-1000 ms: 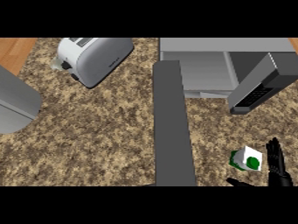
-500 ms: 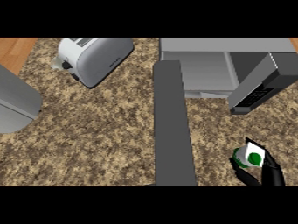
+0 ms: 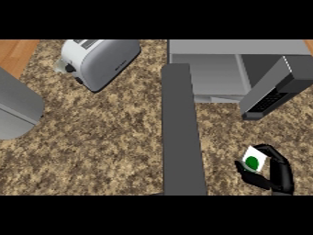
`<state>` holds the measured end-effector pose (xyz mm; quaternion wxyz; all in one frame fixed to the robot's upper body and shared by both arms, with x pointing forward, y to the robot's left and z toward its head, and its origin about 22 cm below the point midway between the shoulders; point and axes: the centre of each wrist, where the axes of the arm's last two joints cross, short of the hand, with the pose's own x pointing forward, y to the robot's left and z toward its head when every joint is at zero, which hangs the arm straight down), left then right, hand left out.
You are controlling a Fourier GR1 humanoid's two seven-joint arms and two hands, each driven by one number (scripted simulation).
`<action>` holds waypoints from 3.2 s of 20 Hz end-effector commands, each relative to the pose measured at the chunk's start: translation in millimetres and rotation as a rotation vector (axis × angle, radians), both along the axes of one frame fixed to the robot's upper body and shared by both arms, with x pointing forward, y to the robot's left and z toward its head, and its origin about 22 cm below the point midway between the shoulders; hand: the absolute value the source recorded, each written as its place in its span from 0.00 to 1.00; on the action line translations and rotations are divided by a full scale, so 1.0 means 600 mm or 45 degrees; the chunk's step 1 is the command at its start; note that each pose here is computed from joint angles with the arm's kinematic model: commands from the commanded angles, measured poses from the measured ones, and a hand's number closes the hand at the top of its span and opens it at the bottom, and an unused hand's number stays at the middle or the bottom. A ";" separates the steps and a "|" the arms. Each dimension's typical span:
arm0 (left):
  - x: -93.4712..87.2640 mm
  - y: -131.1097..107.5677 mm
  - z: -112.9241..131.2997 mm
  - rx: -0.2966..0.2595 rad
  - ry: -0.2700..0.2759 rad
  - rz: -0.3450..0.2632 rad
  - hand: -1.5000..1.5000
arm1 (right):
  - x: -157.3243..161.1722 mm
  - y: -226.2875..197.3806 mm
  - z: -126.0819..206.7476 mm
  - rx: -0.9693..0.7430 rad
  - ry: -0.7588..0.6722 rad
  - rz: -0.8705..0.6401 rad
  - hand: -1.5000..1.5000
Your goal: Pick up the milk, place it into the microwave and close the microwave
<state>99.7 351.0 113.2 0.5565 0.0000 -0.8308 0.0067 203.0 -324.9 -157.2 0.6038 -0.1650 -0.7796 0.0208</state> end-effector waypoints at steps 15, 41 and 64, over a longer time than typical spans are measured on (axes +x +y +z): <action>-0.021 0.018 -0.009 0.003 0.014 -0.005 0.00 | 0.141 0.075 0.082 0.168 -0.144 0.482 1.00; -0.001 0.036 -0.012 0.006 0.037 -0.014 0.00 | 0.346 0.273 0.274 -0.338 -0.116 0.212 1.00; 0.065 0.029 -0.030 -0.021 0.021 -0.102 0.00 | 0.394 0.135 0.327 -0.811 -0.228 -0.270 1.00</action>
